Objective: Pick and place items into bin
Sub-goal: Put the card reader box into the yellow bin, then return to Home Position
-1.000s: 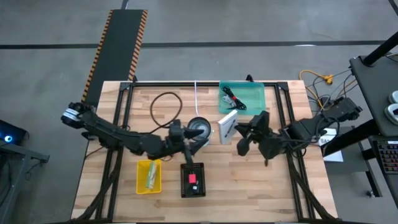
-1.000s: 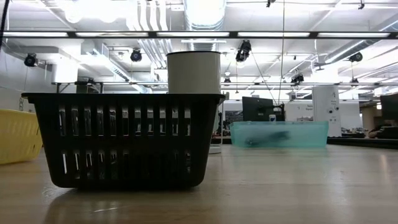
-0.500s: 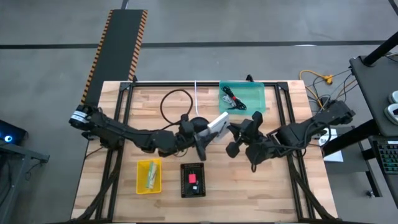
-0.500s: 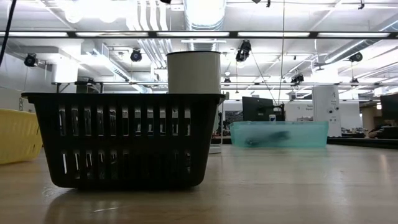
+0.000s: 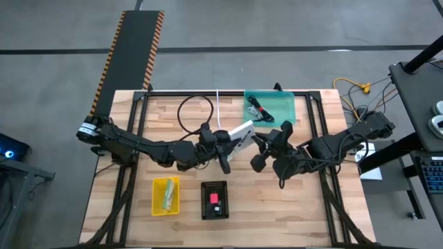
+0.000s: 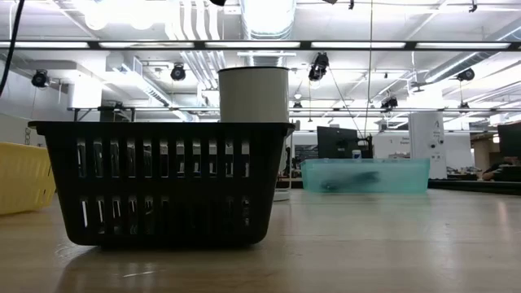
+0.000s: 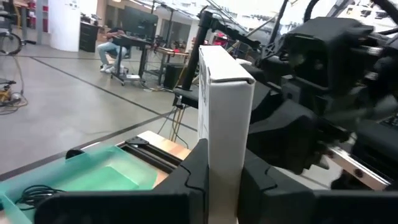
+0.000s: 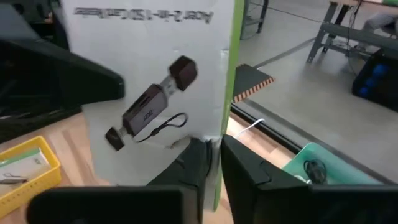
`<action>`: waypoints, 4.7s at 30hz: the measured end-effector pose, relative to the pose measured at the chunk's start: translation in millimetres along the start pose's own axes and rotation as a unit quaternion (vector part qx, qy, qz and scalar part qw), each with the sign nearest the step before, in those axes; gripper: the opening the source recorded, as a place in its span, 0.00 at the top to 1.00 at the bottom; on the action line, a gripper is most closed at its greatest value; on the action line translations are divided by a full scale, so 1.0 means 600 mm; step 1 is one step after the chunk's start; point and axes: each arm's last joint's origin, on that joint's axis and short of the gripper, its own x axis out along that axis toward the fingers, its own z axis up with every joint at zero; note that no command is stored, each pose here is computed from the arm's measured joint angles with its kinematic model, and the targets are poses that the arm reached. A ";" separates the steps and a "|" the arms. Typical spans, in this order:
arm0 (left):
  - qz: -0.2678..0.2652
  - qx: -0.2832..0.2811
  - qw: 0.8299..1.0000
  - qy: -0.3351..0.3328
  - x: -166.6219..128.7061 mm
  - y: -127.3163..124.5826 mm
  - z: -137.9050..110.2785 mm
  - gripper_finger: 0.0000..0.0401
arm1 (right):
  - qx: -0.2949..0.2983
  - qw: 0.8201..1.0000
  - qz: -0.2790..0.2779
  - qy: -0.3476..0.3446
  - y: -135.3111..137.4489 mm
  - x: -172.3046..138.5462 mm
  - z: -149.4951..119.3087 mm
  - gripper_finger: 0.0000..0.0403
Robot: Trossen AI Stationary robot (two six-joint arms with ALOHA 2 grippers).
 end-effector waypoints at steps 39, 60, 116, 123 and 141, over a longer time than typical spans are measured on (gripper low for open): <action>0.177 -0.391 0.795 0.429 -0.317 0.006 -0.009 0.95 | -0.107 0.993 -0.049 0.020 -0.053 0.012 0.015 0.53; 0.361 -0.306 0.669 0.573 -0.387 0.056 -0.021 0.95 | -0.091 0.994 -0.060 0.022 -0.059 0.021 0.017 0.55; 0.201 -0.149 0.909 0.334 -0.307 0.056 -0.017 0.68 | -0.070 0.995 -0.061 0.028 -0.058 0.025 0.004 0.59; 0.119 -0.042 0.956 0.266 -0.273 0.080 0.045 0.83 | -0.066 0.995 -0.063 0.026 -0.058 0.025 0.004 0.60; -0.209 0.124 0.967 0.072 -0.229 0.190 0.075 1.00 | -0.038 0.997 -0.052 0.032 -0.057 0.025 0.004 0.61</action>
